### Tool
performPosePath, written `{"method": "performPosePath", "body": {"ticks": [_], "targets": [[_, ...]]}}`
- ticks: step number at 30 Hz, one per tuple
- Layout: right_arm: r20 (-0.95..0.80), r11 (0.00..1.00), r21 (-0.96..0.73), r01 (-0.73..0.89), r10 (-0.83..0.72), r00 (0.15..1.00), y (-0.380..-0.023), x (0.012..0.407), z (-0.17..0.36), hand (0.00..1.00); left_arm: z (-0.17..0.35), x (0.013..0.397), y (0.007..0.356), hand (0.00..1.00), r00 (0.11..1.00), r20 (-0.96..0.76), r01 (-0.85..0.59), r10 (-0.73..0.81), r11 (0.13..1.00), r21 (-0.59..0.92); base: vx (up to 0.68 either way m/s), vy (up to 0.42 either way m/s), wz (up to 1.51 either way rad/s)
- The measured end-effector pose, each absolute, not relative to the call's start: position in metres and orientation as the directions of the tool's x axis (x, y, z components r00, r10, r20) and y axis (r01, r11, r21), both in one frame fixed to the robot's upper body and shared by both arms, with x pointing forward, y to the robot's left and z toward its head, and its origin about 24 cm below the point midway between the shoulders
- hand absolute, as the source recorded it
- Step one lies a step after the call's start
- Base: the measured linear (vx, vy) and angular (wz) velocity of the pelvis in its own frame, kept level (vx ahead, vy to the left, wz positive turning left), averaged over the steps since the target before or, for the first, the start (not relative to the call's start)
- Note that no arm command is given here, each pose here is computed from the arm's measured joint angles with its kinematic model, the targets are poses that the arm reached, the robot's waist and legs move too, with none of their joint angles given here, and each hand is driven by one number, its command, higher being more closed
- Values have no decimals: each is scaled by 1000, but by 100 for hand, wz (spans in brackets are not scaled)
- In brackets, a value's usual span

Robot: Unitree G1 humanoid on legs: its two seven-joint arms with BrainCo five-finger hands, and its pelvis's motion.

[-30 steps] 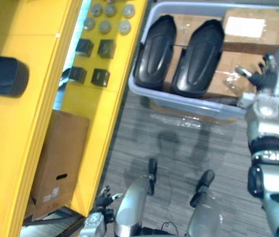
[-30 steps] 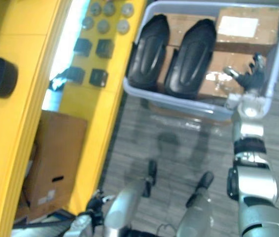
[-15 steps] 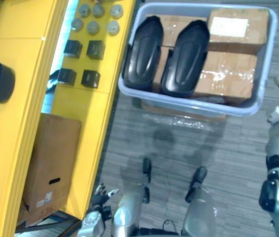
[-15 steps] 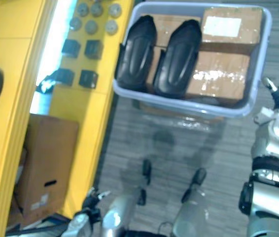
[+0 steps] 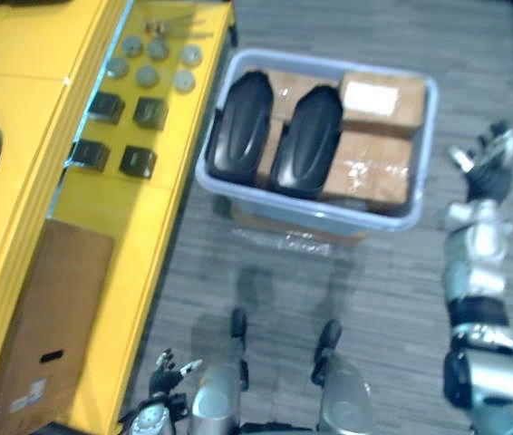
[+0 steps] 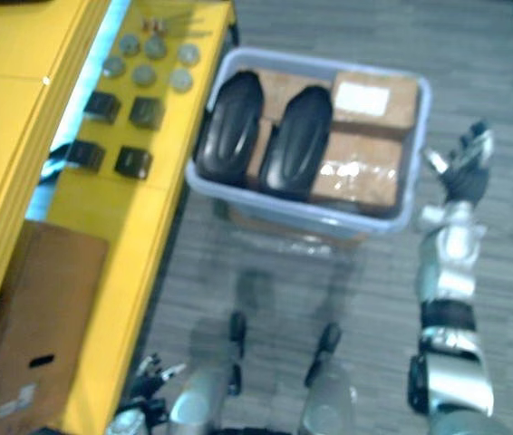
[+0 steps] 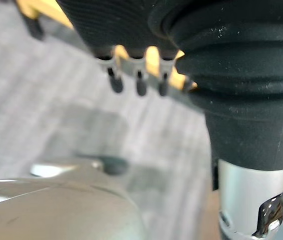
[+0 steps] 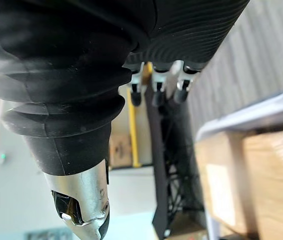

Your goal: Walk over and take plastic housings, then place them on the shelf

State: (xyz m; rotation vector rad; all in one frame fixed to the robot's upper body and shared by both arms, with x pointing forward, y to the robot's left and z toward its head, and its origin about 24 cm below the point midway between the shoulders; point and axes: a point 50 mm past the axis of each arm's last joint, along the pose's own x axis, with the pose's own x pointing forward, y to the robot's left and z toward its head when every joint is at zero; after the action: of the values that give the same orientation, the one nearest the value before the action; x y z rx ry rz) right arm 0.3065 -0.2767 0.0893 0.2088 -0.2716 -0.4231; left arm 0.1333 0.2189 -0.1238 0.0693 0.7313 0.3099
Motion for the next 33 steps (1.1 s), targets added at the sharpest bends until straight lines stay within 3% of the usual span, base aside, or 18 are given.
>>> {"method": "performPosePath", "body": {"ticks": [5,9,15,20,28,33], "targets": [[130,888,231,397,-433,892,-269,265,45,0,-125,125,226,0,660,-661,-286,357,933,219,-3,58,-33],[131,913,214,347,-379,916,-262,248,40,0,-124,114,255,0,582,-656,-433,480,866,250,71,-224,30],[149,931,165,325,-349,925,-272,244,51,0,-138,97,227,0,527,-724,-483,446,858,177,161,-239,49],[136,913,156,377,-398,907,-284,227,47,0,-140,97,217,0,530,-735,-484,424,862,149,114,-91,50],[112,923,210,321,-349,930,-262,245,42,0,-140,97,218,0,546,-739,-377,395,903,204,8,144,-5],[95,926,248,284,-315,944,-254,263,40,0,-134,107,223,0,575,-713,-389,402,900,194,-91,88,8]]}}
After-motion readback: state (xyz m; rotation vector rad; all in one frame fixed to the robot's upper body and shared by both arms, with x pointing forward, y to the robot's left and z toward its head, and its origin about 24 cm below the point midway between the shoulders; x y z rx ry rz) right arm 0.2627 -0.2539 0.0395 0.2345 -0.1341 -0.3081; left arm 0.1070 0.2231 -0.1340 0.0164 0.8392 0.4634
